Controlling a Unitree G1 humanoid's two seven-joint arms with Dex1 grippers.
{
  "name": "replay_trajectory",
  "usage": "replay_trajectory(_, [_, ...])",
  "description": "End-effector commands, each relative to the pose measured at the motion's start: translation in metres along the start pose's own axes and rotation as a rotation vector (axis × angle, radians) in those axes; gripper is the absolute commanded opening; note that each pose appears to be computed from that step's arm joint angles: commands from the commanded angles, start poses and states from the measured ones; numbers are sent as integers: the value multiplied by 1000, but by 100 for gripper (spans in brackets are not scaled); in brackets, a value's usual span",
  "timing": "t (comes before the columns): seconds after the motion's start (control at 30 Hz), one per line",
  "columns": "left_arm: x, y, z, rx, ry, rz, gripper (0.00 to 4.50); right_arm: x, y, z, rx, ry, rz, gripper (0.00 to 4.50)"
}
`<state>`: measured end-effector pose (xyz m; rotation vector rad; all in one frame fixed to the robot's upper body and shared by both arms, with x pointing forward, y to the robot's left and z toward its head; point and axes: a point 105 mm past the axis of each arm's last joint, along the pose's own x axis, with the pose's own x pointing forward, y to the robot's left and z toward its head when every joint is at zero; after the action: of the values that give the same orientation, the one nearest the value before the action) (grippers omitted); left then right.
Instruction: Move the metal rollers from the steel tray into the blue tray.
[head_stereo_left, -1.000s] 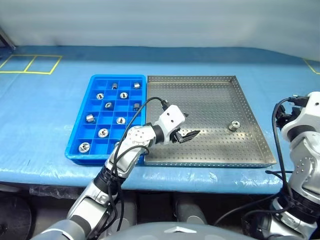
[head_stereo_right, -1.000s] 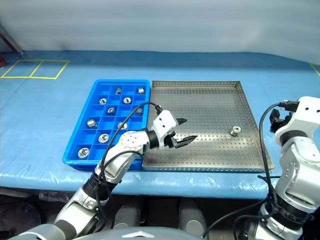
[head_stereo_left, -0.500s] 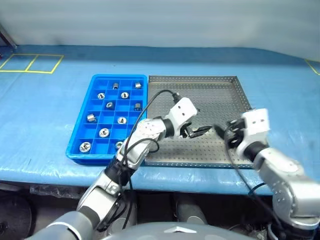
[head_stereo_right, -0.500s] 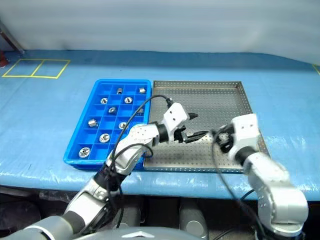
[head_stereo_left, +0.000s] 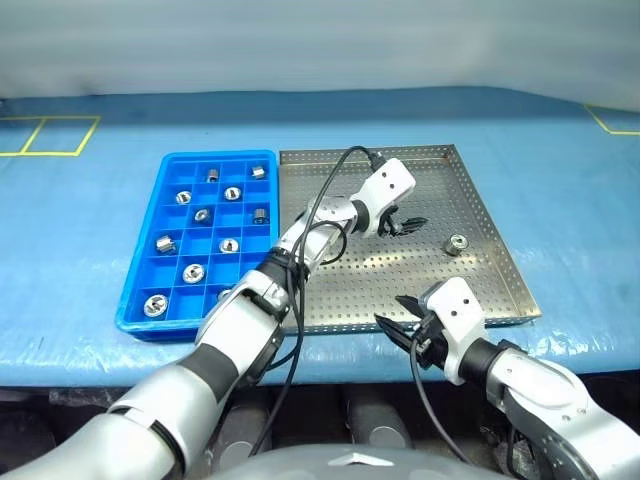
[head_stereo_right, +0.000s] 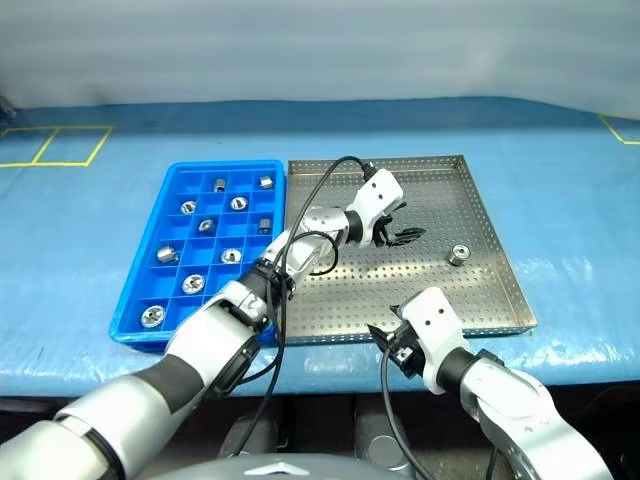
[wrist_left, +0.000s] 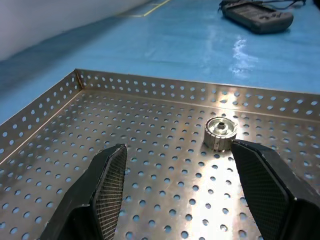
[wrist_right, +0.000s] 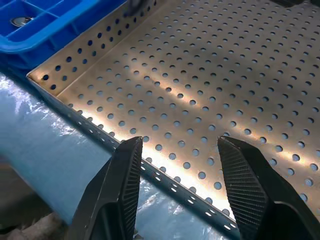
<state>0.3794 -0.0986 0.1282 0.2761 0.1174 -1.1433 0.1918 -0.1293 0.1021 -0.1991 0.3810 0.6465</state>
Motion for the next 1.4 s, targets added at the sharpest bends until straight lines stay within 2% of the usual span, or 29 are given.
replay_trajectory(0.03, [23, -33, 24, 63, -36, -118, 360, -11, 4, 13, -51, -96, -38, 249])
replay_trajectory(0.23, [29, -47, 15, 96, 3, -181, 360, -27, 8, 0, -2, -105, -125, 249])
replay_trajectory(0.33, [31, -45, 13, 96, 6, -147, 360, -33, 9, -5, 14, -99, -170, 249])
replay_trajectory(0.43, [32, -42, 15, 74, -8, -104, 414, -37, 10, -7, 25, -96, -196, 245])
replay_trajectory(0.47, [33, -42, 14, 74, -4, -96, 447, -38, 11, -8, 27, -95, -200, 245])
replay_trajectory(0.83, [33, -27, 1, 72, 57, 46, 447, -48, 11, -13, 51, -78, -264, 245])
replay_trajectory(1.17, [28, -7, 1, 28, 50, 198, 447, -54, 23, -9, 57, -111, -253, 245])
replay_trajectory(1.4, [24, 2, -10, 22, 88, 265, 447, -57, 26, -9, 61, -103, -250, 245])
